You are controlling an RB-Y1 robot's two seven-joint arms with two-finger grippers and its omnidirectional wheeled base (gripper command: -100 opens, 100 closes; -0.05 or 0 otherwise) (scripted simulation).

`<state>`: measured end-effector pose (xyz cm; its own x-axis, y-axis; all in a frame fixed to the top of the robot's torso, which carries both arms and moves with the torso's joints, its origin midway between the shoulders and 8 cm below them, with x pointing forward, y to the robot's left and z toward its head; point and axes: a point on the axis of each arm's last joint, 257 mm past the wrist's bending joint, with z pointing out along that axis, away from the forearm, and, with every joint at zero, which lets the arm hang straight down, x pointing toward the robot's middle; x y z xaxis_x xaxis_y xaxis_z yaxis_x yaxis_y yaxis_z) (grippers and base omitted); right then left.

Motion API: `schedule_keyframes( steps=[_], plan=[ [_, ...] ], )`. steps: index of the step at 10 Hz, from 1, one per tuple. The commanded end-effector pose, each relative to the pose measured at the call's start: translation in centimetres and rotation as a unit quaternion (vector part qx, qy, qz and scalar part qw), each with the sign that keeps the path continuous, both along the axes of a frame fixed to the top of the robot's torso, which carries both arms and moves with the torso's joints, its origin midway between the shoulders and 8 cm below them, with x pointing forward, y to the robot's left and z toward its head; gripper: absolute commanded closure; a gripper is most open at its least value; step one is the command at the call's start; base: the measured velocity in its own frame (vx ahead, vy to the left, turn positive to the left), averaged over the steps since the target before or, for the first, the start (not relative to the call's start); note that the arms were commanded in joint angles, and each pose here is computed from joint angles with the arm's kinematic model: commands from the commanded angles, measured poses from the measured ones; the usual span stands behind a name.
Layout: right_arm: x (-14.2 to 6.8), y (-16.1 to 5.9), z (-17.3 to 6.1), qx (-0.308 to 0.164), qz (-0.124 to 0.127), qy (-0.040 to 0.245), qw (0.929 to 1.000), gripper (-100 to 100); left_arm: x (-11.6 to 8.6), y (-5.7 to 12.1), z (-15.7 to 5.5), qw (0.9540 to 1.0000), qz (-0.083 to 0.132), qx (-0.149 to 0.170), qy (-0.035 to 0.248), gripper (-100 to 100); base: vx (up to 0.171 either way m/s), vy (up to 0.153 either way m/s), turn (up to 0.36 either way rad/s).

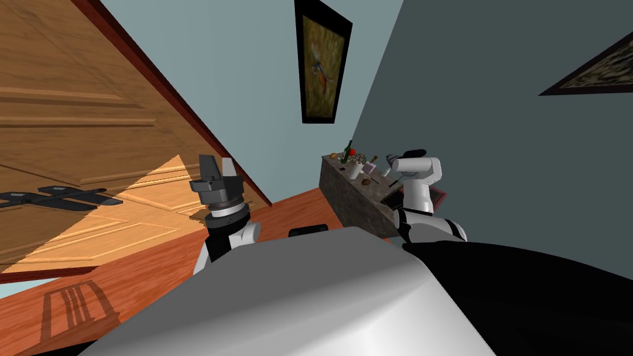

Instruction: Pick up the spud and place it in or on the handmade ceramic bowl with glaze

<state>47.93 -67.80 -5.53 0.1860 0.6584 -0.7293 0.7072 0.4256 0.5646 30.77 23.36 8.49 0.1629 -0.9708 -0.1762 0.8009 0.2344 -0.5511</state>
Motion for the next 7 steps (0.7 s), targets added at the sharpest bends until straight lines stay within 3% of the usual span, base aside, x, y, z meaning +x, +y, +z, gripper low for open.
schedule_keyframes(
  steps=[1,3,4,7],
  plan=[
    [-0.8,-1.0,-1.4,0.010,-0.010,0.036,0.9992,-100,0.0,0.0,0.0,1.0000,0.000,0.000,0.000,0,0.052,-0.020,0.104],
    [-1.5,-1.0,-2.3,0.022,-0.017,0.053,0.9982,-100,0.0,0.0,0.0,1.0000,0.000,0.000,0.000,0,0.034,-0.021,0.030],
    [-2.3,-1.7,-3.6,0.032,-0.024,0.083,0.9957,-100,0.0,0.0,0.0,1.0000,0.000,0.000,0.000,0,0.037,-0.026,0.116],
    [-4.0,-2.2,-6.1,0.057,-0.037,0.130,0.9891,-100,0.0,0.0,0.0,1.0000,0.000,0.000,0.000,0,0.046,-0.035,0.080]
  ],
)
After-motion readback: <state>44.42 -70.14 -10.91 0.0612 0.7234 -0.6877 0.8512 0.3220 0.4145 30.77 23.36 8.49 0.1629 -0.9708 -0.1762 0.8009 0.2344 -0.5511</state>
